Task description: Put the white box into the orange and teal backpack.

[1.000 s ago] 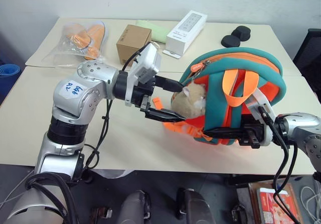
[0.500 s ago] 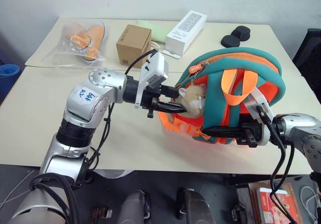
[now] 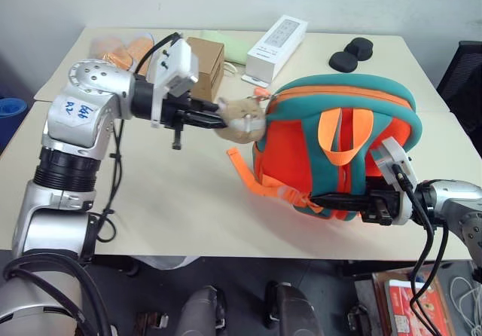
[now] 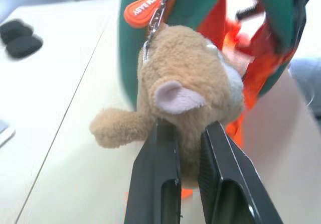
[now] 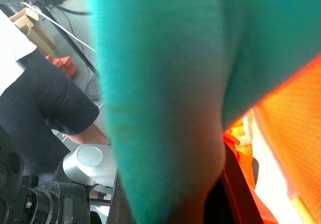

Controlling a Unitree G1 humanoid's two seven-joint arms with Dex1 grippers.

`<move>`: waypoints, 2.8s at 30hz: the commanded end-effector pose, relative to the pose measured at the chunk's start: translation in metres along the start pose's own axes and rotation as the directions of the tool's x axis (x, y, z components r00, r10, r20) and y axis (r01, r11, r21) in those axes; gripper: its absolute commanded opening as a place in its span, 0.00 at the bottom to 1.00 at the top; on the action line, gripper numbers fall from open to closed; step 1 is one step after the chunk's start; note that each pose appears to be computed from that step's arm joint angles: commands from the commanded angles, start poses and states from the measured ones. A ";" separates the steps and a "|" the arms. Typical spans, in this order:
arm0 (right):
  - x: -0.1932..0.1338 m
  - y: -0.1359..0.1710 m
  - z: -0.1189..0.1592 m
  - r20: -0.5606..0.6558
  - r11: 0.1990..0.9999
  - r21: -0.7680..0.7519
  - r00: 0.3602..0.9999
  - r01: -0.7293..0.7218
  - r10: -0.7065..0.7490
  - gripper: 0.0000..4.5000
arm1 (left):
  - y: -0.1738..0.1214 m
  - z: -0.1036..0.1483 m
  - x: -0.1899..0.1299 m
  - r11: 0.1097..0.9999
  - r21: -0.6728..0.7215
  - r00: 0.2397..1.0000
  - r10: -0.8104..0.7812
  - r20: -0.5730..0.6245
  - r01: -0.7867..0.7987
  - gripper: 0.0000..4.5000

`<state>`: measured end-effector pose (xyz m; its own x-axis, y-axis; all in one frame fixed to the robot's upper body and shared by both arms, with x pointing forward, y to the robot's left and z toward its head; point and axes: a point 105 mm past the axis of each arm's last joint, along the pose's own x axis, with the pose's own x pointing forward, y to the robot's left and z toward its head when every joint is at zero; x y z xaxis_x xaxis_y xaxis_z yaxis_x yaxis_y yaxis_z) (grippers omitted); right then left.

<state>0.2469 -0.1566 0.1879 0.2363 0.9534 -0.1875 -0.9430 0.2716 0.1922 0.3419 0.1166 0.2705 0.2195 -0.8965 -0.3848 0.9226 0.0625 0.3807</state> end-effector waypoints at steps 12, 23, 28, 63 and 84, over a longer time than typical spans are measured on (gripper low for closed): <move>-0.011 0.003 0.011 0.064 1.000 -0.017 0.998 0.026 -0.025 0.00 | -0.006 -0.099 0.042 0.971 0.231 0.945 0.022 -0.325 0.057 0.03; -0.018 0.016 0.023 0.103 0.998 -0.040 0.994 -0.038 0.042 0.00 | 0.013 -0.018 0.019 0.997 0.071 0.999 -0.038 0.002 0.038 0.03; -0.025 0.016 0.028 0.172 0.999 -0.013 0.984 -0.047 0.048 0.00 | 0.028 -0.035 -0.005 0.990 0.139 0.985 0.032 -0.168 -0.008 0.03; -0.007 -0.004 0.018 0.105 0.982 -0.144 0.988 0.124 -0.109 0.00 | -0.021 -0.094 0.093 0.899 0.383 0.952 -0.103 -0.289 0.213 0.03; -0.180 -0.035 0.060 -0.031 0.917 -0.070 0.918 0.393 -0.396 1.00 | -0.052 -0.030 -0.111 0.966 -0.186 0.983 0.181 -0.023 -0.182 0.99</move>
<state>0.2561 -0.3236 0.2669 0.5816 0.7589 -0.2930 -0.7828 0.6201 0.0523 0.2857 0.2289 0.2540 0.3608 -0.8530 -0.3771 0.9287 0.2911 0.2299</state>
